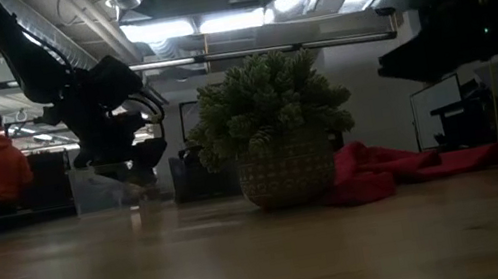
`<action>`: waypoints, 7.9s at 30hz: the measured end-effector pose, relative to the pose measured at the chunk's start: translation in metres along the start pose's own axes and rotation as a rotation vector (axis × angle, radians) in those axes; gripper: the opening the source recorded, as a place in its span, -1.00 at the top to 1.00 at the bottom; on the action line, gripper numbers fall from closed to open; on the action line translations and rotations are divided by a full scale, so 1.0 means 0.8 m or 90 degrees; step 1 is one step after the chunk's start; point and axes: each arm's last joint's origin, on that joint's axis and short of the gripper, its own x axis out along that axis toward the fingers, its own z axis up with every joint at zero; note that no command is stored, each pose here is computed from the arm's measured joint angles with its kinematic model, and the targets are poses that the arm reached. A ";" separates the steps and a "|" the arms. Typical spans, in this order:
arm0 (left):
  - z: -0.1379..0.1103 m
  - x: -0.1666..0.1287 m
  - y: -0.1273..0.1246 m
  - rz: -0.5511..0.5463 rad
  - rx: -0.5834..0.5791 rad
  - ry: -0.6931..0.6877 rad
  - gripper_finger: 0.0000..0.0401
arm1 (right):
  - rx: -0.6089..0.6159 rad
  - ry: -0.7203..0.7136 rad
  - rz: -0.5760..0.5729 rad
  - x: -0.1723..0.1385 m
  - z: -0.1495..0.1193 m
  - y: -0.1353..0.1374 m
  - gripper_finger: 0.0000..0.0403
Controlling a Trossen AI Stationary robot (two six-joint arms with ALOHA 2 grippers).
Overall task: Sort spices by type
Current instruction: Put the brown spice bottle into the transparent bin, then return to Home Position
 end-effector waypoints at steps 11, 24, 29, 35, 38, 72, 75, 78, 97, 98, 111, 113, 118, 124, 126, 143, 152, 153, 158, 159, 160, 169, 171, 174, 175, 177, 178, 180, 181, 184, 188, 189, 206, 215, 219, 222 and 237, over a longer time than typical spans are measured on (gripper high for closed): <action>0.000 0.000 0.000 0.001 0.001 0.004 0.02 | -0.009 0.010 0.000 0.000 -0.002 0.000 -0.28; -0.001 0.002 0.006 0.017 -0.017 0.015 0.02 | -0.032 -0.034 0.051 -0.013 0.010 0.003 -0.28; -0.001 0.002 0.006 0.016 -0.015 0.014 0.02 | -0.018 -0.005 -0.007 -0.024 0.005 -0.007 -0.28; -0.001 0.002 0.006 0.015 -0.015 0.013 0.02 | 0.018 0.065 -0.089 -0.031 -0.009 -0.018 -0.28; -0.001 0.002 0.006 0.015 -0.015 0.015 0.02 | 0.036 0.098 -0.131 -0.032 -0.016 -0.020 -0.28; 0.001 0.002 0.004 0.005 -0.008 0.004 0.02 | 0.119 0.087 -0.102 -0.033 -0.016 -0.018 -0.28; 0.001 0.002 0.004 0.005 -0.006 0.003 0.02 | 0.131 0.083 -0.104 -0.033 -0.015 -0.019 -0.28; 0.001 0.002 0.004 0.006 -0.009 0.003 0.02 | 0.120 0.081 -0.114 -0.035 -0.015 -0.023 -0.28; 0.001 0.002 0.003 0.004 0.007 0.002 0.02 | 0.117 0.144 -0.171 -0.039 -0.027 -0.027 -0.28; 0.001 0.002 0.004 0.005 -0.001 0.003 0.02 | 0.117 0.145 -0.171 -0.039 -0.028 -0.027 -0.28; 0.002 0.002 0.004 0.003 0.005 -0.002 0.02 | 0.117 0.147 -0.171 -0.039 -0.028 -0.027 -0.28; 0.003 0.002 0.003 0.003 0.005 -0.005 0.02 | 0.118 0.147 -0.171 -0.039 -0.028 -0.027 -0.28; 0.004 0.002 0.003 0.006 0.014 -0.010 0.02 | 0.118 0.147 -0.171 -0.039 -0.028 -0.027 -0.28; 0.006 0.002 0.002 0.001 -0.021 -0.025 0.02 | 0.118 0.147 -0.172 -0.039 -0.028 -0.027 -0.28; 0.007 0.002 0.002 0.001 -0.019 -0.027 0.02 | 0.118 0.147 -0.172 -0.039 -0.028 -0.027 -0.28; 0.006 0.002 0.001 -0.016 -0.017 -0.019 0.02 | 0.118 0.148 -0.172 -0.039 -0.028 -0.027 -0.28; 0.006 0.002 0.001 -0.023 -0.018 -0.019 0.02 | 0.118 0.148 -0.171 -0.039 -0.028 -0.027 -0.28; 0.007 0.001 0.001 -0.025 -0.018 -0.019 0.02 | 0.118 0.148 -0.172 -0.039 -0.028 -0.027 -0.28; 0.007 0.001 0.000 -0.027 -0.019 -0.020 0.02 | 0.118 0.148 -0.172 -0.039 -0.028 -0.027 -0.28; 0.007 0.001 0.000 -0.027 -0.019 -0.020 0.02 | 0.118 0.148 -0.172 -0.039 -0.028 -0.027 -0.28; 0.007 0.001 0.000 -0.027 -0.020 -0.020 0.02 | 0.118 0.148 -0.172 -0.039 -0.028 -0.027 -0.28; 0.007 0.001 0.000 -0.031 -0.021 -0.019 -0.35 | 0.118 0.148 -0.171 -0.039 -0.028 -0.027 -0.28; 0.007 0.001 0.000 -0.030 -0.021 -0.019 -0.45 | 0.118 0.148 -0.171 -0.039 -0.028 -0.027 -0.28; 0.007 0.001 0.000 -0.030 -0.021 -0.020 -0.51 | 0.118 0.148 -0.171 -0.039 -0.028 -0.027 -0.28; 0.007 0.001 0.000 -0.031 -0.022 -0.021 -0.52 | 0.118 0.148 -0.171 -0.039 -0.028 -0.027 -0.28; 0.009 0.001 0.000 -0.032 -0.026 -0.029 -0.52 | 0.118 0.148 -0.171 -0.039 -0.028 -0.027 -0.28; 0.011 0.000 -0.001 -0.035 -0.029 -0.035 -0.51 | 0.118 0.148 -0.171 -0.039 -0.028 -0.027 -0.28; 0.016 -0.001 -0.001 -0.042 -0.029 -0.055 -0.51 | 0.118 0.148 -0.171 -0.039 -0.028 -0.027 -0.28; 0.019 -0.003 -0.001 -0.046 -0.031 -0.067 -0.50 | 0.118 0.148 -0.171 -0.039 -0.028 -0.027 -0.28; 0.027 -0.011 -0.002 -0.054 -0.019 -0.097 -0.50 | 0.118 0.148 -0.171 -0.039 -0.028 -0.027 -0.28; 0.038 -0.030 -0.004 -0.071 0.017 -0.139 -0.50 | 0.118 0.148 -0.171 -0.039 -0.028 -0.027 -0.28; 0.041 -0.036 -0.004 -0.075 0.024 -0.150 -0.50 | 0.118 0.148 -0.171 -0.039 -0.028 -0.027 -0.28; 0.067 -0.163 0.014 -0.260 -0.100 -0.292 -0.50 | 0.118 0.148 -0.171 -0.040 -0.028 -0.027 -0.28; 0.043 -0.201 0.039 -0.335 -0.003 -0.240 -0.50 | 0.118 0.148 -0.171 -0.039 -0.028 -0.027 -0.28; 0.033 -0.213 0.045 -0.391 0.044 -0.226 -0.50 | 0.118 0.148 -0.171 -0.040 -0.028 -0.027 -0.28; 0.029 -0.218 0.047 -0.432 0.061 -0.256 -0.50 | 0.118 0.148 -0.171 -0.039 -0.028 -0.027 -0.28; -0.030 -0.210 0.068 -0.568 0.010 -0.405 -0.50 | 0.118 0.148 -0.171 -0.039 -0.028 -0.027 -0.28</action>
